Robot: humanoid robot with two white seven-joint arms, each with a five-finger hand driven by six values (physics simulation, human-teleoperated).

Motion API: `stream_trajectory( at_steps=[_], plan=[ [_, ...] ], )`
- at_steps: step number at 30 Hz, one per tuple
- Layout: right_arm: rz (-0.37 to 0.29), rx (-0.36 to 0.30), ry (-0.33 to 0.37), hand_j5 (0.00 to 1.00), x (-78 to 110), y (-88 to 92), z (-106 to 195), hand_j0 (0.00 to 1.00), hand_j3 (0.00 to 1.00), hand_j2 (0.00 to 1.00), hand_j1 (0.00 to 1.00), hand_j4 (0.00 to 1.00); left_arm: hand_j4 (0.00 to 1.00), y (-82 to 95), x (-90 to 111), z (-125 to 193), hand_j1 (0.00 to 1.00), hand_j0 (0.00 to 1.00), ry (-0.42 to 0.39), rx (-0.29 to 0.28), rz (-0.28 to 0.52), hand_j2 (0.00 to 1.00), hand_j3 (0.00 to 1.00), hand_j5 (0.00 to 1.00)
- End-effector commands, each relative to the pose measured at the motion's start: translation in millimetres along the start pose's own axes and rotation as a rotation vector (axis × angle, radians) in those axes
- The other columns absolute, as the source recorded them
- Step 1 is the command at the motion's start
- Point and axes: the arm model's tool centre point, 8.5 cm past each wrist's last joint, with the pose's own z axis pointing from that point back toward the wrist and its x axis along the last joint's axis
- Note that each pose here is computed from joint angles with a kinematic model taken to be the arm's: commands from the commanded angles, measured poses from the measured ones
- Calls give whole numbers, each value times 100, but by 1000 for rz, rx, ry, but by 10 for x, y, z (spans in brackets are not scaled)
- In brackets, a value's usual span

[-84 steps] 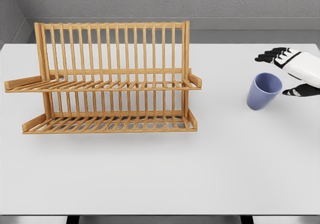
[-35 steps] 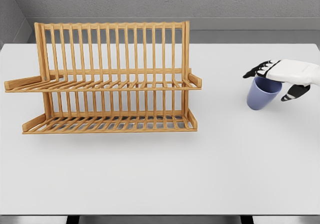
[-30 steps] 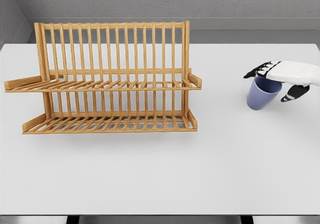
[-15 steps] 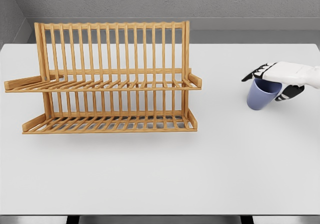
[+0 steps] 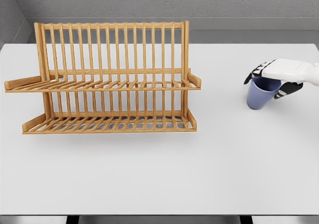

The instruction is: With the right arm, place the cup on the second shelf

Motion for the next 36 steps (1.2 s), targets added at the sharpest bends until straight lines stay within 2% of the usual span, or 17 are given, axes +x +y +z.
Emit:
stream_trajectory(
  at_steps=[1, 2, 3, 6, 19, 27, 30, 36],
  plan=[
    [-4, -6, -1, 74, 1, -13, 7, 74, 74, 74, 74, 74, 100, 0, 0, 0, 100, 100, 0, 0, 1, 100, 100, 100],
    [-5, -7, -1, 74, 2, -14, 7, 74, 74, 74, 74, 74, 100, 0, 0, 0, 100, 100, 0, 0, 1, 100, 100, 100],
    [-5, -7, -1, 67, 2, -14, 7, 67, 67, 67, 67, 67, 100, 0, 0, 0, 100, 100, 0, 0, 1, 100, 100, 100],
    [-4, -13, -3, 68, 4, -36, 12, 68, 68, 68, 68, 68, 100, 0, 0, 0, 100, 100, 0, 0, 1, 100, 100, 100],
    [44, -79, 6, 68, -5, -410, 93, 68, 68, 68, 68, 68, 100, 0, 0, 0, 100, 100, 0, 0, 1, 100, 100, 100],
    [60, -103, 3, 68, 13, -542, 98, 68, 68, 68, 68, 68, 100, 0, 0, 0, 100, 100, 0, 0, 1, 100, 100, 100],
    [62, -111, -9, 65, 45, -572, 50, 65, 65, 65, 65, 65, 100, 0, 0, 0, 100, 100, 0, 0, 1, 100, 100, 100],
    [85, -125, -27, 65, 121, -654, 38, 65, 65, 65, 65, 65, 100, 0, 0, 0, 100, 100, 0, 0, 1, 100, 100, 100]
  ],
)
